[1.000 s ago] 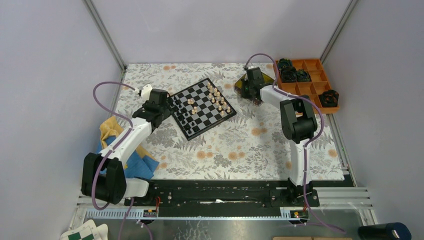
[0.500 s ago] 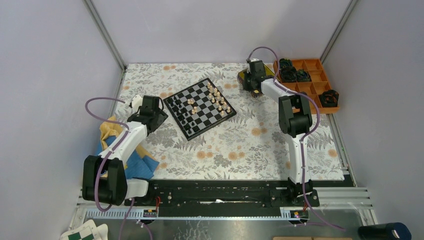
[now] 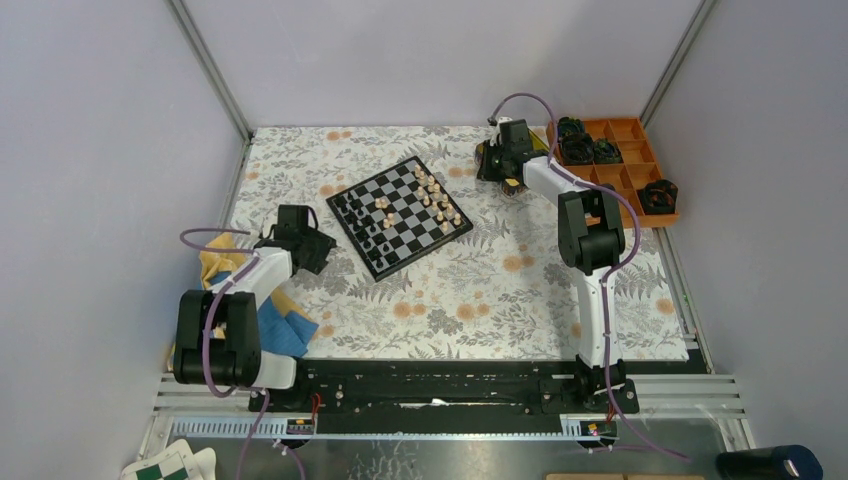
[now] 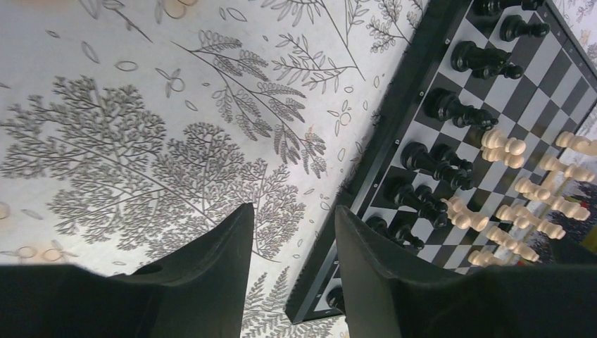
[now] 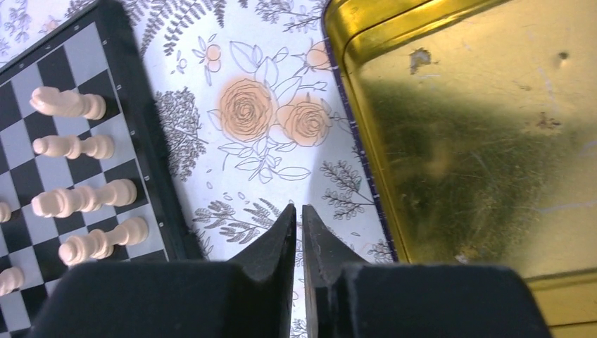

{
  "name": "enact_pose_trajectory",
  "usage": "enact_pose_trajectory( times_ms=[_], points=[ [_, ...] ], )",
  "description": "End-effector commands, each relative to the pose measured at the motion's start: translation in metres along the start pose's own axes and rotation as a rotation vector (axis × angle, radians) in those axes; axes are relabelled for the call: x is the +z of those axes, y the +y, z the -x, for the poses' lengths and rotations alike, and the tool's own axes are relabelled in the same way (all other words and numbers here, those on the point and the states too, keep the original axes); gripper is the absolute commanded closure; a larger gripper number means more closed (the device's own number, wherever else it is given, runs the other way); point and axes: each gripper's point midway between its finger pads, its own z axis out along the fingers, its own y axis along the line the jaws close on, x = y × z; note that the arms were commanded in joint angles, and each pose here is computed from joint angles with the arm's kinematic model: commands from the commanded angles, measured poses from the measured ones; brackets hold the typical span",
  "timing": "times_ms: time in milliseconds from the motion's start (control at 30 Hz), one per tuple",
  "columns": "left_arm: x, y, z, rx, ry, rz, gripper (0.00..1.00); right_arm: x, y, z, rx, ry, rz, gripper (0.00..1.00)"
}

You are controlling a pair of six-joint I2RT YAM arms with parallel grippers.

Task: Set up the chess pieces on the board
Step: Move the storage box to the center of the board, then move the chessboard to the center of the board.

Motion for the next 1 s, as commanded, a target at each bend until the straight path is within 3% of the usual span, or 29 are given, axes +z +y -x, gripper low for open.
enact_pose_trajectory(
  times_ms=[0,200,500,967],
  points=[
    [0.006,-0.025,-0.001,-0.083,0.033,-0.108,0.49,-0.001,0.028,0.012,-0.014,-0.021,0.12,0.89],
    [0.017,-0.023,-0.008,-0.11,0.064,-0.099,0.59,0.007,0.035,0.003,0.01,0.014,0.156,0.95],
    [0.038,-0.024,-0.011,-0.146,0.081,-0.109,0.84,0.015,0.041,-0.008,0.034,0.058,0.179,1.0],
    [0.061,-0.016,-0.021,-0.204,0.128,-0.119,0.93,0.025,0.04,-0.022,0.066,0.103,0.186,1.0]
  ],
)
